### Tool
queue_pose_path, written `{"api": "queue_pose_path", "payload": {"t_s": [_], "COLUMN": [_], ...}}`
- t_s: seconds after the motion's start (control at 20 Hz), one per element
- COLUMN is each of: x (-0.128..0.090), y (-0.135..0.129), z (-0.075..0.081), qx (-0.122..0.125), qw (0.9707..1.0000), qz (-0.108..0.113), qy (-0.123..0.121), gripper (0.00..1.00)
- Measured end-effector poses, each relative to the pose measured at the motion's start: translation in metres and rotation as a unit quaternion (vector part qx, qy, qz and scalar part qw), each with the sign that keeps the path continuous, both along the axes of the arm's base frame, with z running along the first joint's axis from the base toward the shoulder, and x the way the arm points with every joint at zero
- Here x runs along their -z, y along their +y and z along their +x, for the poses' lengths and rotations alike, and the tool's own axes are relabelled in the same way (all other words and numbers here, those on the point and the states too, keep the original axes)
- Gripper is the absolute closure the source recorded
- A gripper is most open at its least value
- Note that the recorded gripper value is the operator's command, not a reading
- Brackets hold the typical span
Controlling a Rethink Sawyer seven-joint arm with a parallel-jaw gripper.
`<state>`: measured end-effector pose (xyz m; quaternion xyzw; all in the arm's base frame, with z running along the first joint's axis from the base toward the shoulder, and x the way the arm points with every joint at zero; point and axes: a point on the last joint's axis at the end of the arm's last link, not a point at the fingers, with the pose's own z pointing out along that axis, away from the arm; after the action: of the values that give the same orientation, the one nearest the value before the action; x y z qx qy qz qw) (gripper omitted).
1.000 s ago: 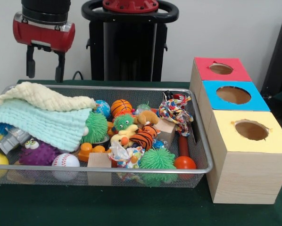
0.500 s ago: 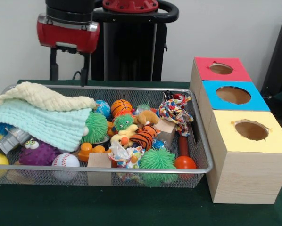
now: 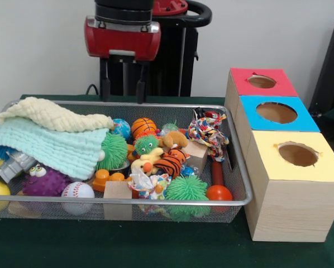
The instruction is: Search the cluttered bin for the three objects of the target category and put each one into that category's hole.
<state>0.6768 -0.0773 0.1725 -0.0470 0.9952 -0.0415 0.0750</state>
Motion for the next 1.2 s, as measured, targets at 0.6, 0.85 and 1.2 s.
{"api": "queue_pose_path", "payload": {"t_s": [0.6,0.85,1.2], "x": [0.002,0.025,0.065], "y": [0.039,0.050,0.053], "z": [0.012,0.009,0.001], "qx": [-0.031,-0.047,-0.073], "qw": [0.9991,0.9982,0.9969], "qz": [0.029,0.036,0.029], "qy": [-0.002,0.007,-0.004], "gripper": [0.00,0.00,0.00]}}
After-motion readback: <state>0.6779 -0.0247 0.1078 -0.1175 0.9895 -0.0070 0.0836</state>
